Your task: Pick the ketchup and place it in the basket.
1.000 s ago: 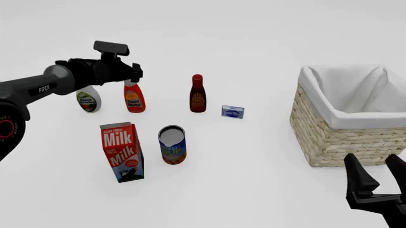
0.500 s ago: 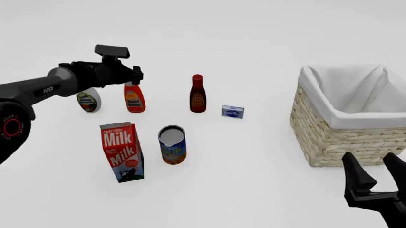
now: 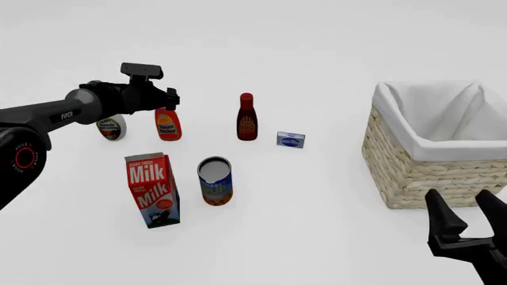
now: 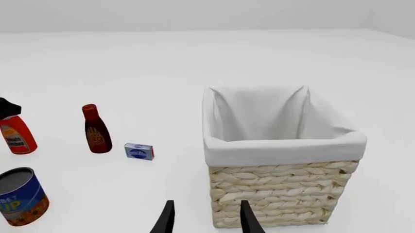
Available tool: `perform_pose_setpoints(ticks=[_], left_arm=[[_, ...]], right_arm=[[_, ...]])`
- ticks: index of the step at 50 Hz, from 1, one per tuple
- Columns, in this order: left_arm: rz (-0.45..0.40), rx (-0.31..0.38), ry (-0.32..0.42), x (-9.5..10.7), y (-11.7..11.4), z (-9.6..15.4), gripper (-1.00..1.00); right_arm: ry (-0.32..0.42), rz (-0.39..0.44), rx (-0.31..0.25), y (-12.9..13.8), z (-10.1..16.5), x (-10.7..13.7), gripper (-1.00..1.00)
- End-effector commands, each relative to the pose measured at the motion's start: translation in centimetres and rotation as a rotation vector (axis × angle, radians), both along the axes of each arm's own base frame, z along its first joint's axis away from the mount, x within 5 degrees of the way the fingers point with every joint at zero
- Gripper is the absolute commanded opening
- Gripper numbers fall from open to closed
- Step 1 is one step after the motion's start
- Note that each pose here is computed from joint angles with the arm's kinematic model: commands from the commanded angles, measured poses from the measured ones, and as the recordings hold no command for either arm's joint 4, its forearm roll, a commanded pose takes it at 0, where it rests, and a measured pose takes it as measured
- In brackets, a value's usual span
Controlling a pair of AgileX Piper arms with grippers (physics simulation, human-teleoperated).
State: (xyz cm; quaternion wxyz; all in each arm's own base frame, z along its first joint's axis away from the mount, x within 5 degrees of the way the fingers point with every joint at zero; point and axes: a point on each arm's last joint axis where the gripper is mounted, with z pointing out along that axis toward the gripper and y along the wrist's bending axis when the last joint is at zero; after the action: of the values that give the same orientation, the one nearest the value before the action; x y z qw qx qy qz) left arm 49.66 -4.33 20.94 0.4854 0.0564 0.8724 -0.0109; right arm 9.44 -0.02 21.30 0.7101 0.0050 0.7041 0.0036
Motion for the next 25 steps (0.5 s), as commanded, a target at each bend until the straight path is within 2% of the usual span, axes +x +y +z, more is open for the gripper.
perform_pose_setpoints(ticks=[1, 9, 10, 25], left_arm=[[0.002, -0.002, 0.008, 0.1, 0.0, -0.7, 1.00], [0.002, -0.004, 0.010, -0.1, -0.1, -0.8, 1.00], [0.003, -0.003, 0.008, -0.1, 0.0, -0.8, -1.00], [0.002, 0.007, -0.027, -0.5, 0.4, 1.3, -1.00]], right_arm=[[0.002, 0.002, -0.001, 0.0, 0.0, 0.1, 1.00], [0.002, 0.003, -0.001, 0.0, 0.0, 0.1, 1.00], [0.002, 0.002, 0.000, 0.0, 0.0, 0.0, 1.00], [-0.004, 0.004, 0.002, 0.0, 0.0, 0.0, 1.00]])
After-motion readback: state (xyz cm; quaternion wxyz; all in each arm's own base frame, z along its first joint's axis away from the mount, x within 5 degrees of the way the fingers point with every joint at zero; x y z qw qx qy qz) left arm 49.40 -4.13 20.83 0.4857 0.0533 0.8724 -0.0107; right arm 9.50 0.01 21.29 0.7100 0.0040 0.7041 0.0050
